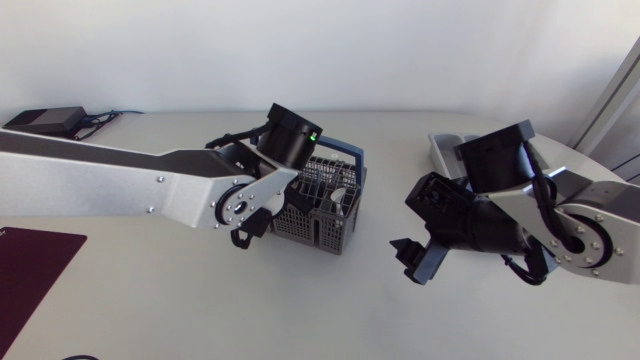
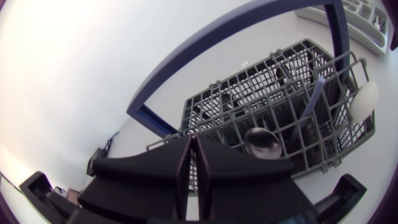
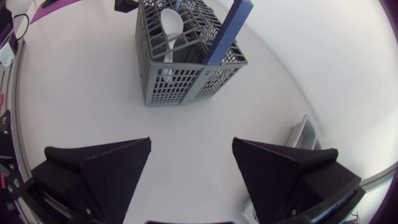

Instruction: Transfer all utensils from the basket to the drawer tray.

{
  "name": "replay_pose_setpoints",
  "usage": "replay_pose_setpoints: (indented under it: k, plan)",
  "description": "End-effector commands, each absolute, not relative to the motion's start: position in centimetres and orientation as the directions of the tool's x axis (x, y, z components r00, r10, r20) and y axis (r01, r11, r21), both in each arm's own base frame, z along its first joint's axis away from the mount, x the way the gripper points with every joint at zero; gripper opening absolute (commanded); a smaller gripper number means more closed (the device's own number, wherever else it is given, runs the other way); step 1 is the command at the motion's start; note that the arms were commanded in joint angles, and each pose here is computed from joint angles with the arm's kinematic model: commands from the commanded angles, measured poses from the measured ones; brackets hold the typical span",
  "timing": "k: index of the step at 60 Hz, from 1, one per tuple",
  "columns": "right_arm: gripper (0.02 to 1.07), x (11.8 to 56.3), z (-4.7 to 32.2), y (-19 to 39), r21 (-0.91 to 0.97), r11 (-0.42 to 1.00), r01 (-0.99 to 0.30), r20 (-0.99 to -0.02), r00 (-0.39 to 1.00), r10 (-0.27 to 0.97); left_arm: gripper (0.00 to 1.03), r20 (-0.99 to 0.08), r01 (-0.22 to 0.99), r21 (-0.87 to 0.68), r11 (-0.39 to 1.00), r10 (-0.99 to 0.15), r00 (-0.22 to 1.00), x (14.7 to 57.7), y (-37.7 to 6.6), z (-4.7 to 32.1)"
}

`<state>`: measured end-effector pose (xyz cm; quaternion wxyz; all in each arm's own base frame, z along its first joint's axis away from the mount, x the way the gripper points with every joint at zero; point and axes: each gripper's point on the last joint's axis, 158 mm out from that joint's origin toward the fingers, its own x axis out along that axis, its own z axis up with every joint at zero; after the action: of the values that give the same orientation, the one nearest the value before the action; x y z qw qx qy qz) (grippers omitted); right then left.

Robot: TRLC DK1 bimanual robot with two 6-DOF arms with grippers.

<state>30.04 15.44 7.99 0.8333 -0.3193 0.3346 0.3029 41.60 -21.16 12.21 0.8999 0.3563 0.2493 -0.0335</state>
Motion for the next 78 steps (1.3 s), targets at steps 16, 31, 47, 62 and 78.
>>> replay_pose_setpoints:
  k: [16,31,47,62,78]
  plan:
    - [0.97,29.0,6.0,15.3,-0.307,0.61,-0.731,-0.782,0.559,0.275,0.05,-0.433,0.21,0.617,0.759,0.104,0.896,41.2,-20.7,13.5]
    - [0.97,28.8,6.0,15.7,-0.305,0.605,-0.736,-0.782,0.556,0.282,0.36,-0.439,0.224,0.628,0.745,0.101,0.893,41.2,-21.1,13.0]
    - [0.97,28.7,5.7,15.8,-0.301,0.604,-0.738,-0.786,0.55,0.281,0.87,-0.452,0.244,0.651,0.718,0.108,0.886,40.8,-20.6,12.1]
    - [0.97,28.7,5.9,16.1,-0.308,0.601,-0.737,-0.782,0.556,0.281,0.89,-0.435,0.226,0.638,0.736,0.103,0.894,40.5,-20.0,13.4]
    - [0.97,28.9,6.5,16.4,-0.31,0.602,-0.736,-0.774,0.563,0.289,0.89,-0.431,0.225,0.566,0.793,0.052,0.901,40.9,-17.8,16.5]
